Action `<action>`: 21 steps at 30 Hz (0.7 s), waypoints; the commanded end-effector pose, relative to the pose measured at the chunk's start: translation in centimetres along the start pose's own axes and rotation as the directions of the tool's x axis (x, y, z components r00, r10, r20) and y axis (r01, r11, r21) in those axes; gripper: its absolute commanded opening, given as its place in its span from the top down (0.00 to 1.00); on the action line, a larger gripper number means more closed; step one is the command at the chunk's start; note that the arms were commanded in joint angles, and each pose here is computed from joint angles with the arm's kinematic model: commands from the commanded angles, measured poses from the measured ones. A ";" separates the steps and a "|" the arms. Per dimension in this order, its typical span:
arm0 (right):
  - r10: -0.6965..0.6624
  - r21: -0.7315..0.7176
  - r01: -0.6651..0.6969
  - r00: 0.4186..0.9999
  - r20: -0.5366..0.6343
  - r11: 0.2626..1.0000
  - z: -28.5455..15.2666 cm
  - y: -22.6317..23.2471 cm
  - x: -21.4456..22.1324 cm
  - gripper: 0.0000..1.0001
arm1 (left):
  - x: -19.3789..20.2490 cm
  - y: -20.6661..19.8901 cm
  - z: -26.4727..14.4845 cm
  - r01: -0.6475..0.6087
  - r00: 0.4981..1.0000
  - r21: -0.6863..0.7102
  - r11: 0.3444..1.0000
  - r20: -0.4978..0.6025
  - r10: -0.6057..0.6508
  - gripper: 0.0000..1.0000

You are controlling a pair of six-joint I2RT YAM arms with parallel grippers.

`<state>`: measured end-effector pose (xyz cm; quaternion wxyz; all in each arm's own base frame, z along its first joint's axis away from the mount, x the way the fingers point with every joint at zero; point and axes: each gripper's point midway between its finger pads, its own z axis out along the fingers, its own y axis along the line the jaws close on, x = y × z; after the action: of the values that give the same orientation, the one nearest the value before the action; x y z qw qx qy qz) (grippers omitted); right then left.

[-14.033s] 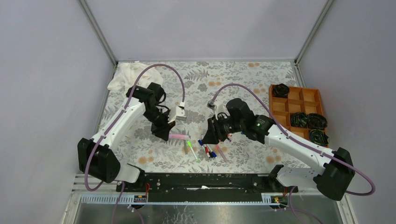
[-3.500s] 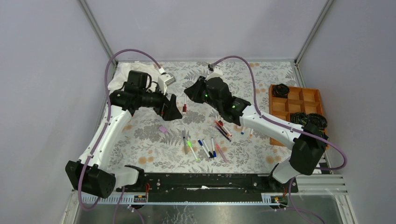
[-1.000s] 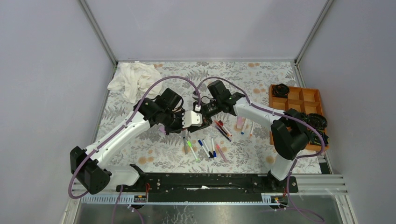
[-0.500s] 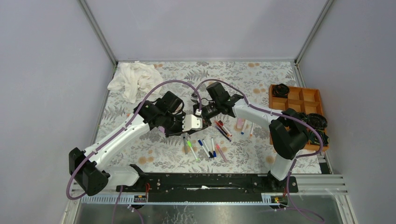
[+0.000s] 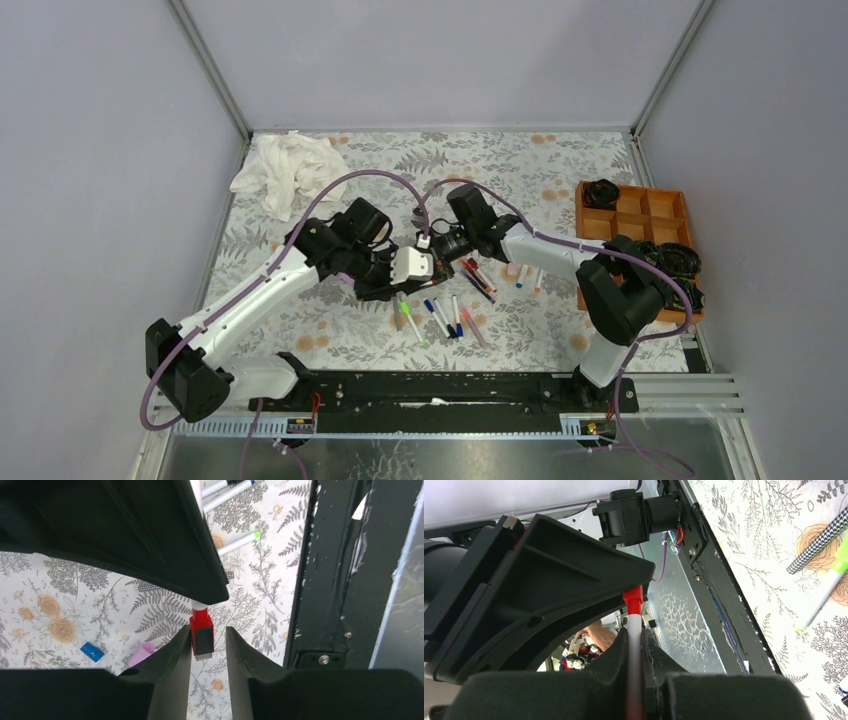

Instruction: Open the pen caps

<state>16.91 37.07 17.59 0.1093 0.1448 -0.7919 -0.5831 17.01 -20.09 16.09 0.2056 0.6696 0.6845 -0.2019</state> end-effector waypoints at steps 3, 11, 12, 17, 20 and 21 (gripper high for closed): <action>-0.084 -0.043 0.086 0.996 0.026 0.995 -0.5 2.4 0.2 1.00 | -2.7 -0.5 -1.0 -0.033 0.990 -0.019 0.999 0.135 0.035 0.58; -0.089 -0.056 0.092 0.995 0.052 0.994 -0.7 2.8 0.3 1.00 | -2.4 -1.0 -0.8 -0.029 0.990 -0.003 1.000 0.142 0.029 0.58; -0.089 -0.065 0.093 0.995 0.053 0.994 -0.7 3.0 0.3 1.00 | -2.3 -1.0 -0.7 -0.028 0.990 0.000 1.000 0.139 0.027 0.58; -0.092 -0.081 0.096 0.994 0.054 0.992 -0.7 3.3 0.3 1.00 | -2.1 -0.6 -0.6 -0.035 0.989 -0.034 0.999 0.141 0.040 0.58; -0.094 -0.088 0.098 0.994 0.057 0.991 -0.8 3.5 0.3 1.00 | -2.4 -0.6 -0.6 -0.038 0.987 -0.036 0.999 0.156 0.043 0.57; -0.096 -0.090 0.101 0.994 0.058 0.991 -0.8 3.6 0.3 1.00 | -2.4 -0.6 -0.5 -0.035 0.987 -0.033 0.999 0.158 0.040 0.57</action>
<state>16.66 37.03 18.54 0.0951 0.1378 -0.7806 -0.6022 16.51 -21.03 17.44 0.2553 0.6641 0.6650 -0.2272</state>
